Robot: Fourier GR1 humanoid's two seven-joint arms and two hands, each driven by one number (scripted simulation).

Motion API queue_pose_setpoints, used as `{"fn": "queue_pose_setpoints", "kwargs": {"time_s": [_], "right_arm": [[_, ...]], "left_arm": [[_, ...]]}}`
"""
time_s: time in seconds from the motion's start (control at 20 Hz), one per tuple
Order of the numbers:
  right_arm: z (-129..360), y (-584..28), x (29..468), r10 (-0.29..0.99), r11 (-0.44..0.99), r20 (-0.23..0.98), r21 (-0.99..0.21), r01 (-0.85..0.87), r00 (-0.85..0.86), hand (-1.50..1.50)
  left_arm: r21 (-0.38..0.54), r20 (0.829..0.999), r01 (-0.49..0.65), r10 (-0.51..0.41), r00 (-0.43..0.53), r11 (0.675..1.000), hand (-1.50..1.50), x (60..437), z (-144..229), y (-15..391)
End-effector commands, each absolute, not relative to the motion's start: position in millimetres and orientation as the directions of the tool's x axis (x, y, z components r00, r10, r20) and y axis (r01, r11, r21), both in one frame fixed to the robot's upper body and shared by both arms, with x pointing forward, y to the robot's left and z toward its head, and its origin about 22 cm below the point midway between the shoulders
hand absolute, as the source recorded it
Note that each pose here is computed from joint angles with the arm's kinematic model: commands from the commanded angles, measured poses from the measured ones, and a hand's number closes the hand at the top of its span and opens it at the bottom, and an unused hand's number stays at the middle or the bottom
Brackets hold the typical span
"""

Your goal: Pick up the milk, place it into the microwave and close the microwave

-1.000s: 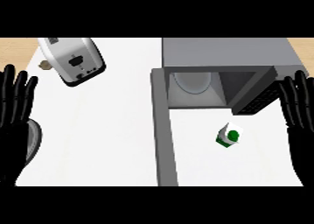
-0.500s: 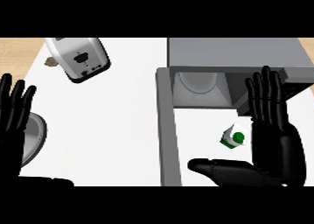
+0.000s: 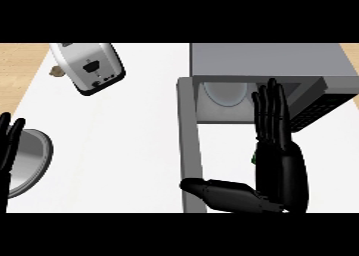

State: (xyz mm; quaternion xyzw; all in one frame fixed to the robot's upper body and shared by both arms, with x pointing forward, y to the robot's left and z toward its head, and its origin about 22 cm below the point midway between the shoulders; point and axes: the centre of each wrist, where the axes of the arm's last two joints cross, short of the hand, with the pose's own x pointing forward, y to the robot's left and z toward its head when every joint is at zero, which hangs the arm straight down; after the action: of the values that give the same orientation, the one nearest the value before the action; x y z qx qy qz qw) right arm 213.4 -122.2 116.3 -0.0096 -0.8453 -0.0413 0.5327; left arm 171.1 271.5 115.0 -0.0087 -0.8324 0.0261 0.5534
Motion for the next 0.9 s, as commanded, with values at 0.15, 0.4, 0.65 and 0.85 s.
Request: {"fn": "queue_pose_setpoints", "kwargs": {"time_s": [0.15, 0.4, 0.65, 0.85], "right_arm": [[97.5, -109.9, 215.6, 0.067, 0.978, 0.909, 0.023, 0.209, -0.411, -1.50], [89.6, -132.3, 221.8, 0.081, 0.964, 0.929, 0.019, 0.266, -0.362, -1.50], [69.9, -150.0, 230.4, 0.080, 0.951, 0.944, 0.024, 0.308, -0.320, -1.50], [46.9, -156.6, 229.5, 0.082, 0.944, 0.951, 0.021, 0.328, -0.297, -1.50]], "left_arm": [[-0.058, 0.928, -0.011, 0.050, -0.369, 0.998, -1.50, 140.2, 98.5, 286.2], [-0.052, 0.920, -0.026, 0.037, -0.391, 0.998, -1.50, 129.9, 113.2, 285.1], [-0.066, 0.927, -0.006, 0.059, -0.370, 0.998, -1.50, 118.0, 115.2, 281.2], [-0.066, 0.924, -0.013, 0.056, -0.378, 0.998, -1.50, 123.0, 88.0, 296.2]]}}
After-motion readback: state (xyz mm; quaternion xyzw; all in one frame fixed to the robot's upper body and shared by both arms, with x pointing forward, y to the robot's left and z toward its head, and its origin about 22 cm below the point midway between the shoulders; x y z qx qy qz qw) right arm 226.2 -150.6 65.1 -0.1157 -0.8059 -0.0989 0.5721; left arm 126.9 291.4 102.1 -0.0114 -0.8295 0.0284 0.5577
